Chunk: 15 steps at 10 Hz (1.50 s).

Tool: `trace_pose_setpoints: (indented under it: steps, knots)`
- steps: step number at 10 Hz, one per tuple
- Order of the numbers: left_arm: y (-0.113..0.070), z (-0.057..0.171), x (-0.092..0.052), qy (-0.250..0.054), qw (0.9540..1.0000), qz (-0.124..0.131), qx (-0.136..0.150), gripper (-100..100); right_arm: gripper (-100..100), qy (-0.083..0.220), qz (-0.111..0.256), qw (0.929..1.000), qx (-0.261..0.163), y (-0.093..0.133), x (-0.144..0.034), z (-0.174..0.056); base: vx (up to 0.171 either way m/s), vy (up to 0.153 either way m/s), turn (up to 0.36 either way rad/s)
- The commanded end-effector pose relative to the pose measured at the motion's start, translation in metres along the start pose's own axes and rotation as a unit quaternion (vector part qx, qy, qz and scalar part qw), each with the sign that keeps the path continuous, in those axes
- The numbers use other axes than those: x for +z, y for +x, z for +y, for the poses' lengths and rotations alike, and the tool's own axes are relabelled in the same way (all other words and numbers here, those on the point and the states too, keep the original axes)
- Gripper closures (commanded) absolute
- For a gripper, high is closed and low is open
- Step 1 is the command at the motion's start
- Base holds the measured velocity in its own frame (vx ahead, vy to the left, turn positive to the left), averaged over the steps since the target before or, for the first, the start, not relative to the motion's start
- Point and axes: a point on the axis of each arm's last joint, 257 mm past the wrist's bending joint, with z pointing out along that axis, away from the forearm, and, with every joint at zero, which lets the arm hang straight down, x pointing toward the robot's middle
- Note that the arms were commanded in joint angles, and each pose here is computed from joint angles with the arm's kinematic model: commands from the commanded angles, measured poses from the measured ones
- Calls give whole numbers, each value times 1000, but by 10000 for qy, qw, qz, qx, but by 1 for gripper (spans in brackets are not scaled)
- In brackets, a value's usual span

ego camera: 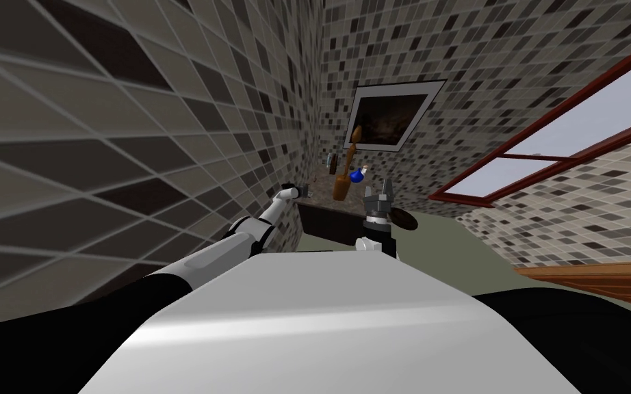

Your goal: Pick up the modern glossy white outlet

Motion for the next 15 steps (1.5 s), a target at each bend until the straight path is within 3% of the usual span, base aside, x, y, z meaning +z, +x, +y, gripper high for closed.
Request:
trace_pose_setpoints:
  steps: [1,2,4,5,8,9,10,11,15]
  knots:
    - [7,12,5,-248,9996,75,92,-100,0,0,0,10000,0,0,0,0,35,34,-5]
    - [6,12,5,-248,9996,75,92,-100,0,0,0,10000,0,0,0,0,24,23,-5]
    - [14,31,10,-614,9977,163,215,-100,0,0,0,10000,0,0,0,0,38,29,-11]
    - [14,31,10,-614,9977,163,215,-100,0,0,0,10000,0,0,0,0,41,27,-6]
    - [17,69,12,-1122,9930,227,287,-100,0,0,0,10000,0,0,0,0,40,21,-9]
    - [14,59,12,-993,9945,215,269,-100,0,0,0,10000,0,0,0,0,17,10,-2]
    - [14,62,12,-1020,9941,220,280,0,0,0,0,10000,0,0,0,0,0,0,0]
    - [-8,66,5,-1010,9946,132,211,-100,0,0,0,10000,1,0,0,0,5,-39,-153]
    - [-50,74,-10,-986,9951,-47,86,-100,0,0,0,10000,1,0,0,0,0,-66,-122]
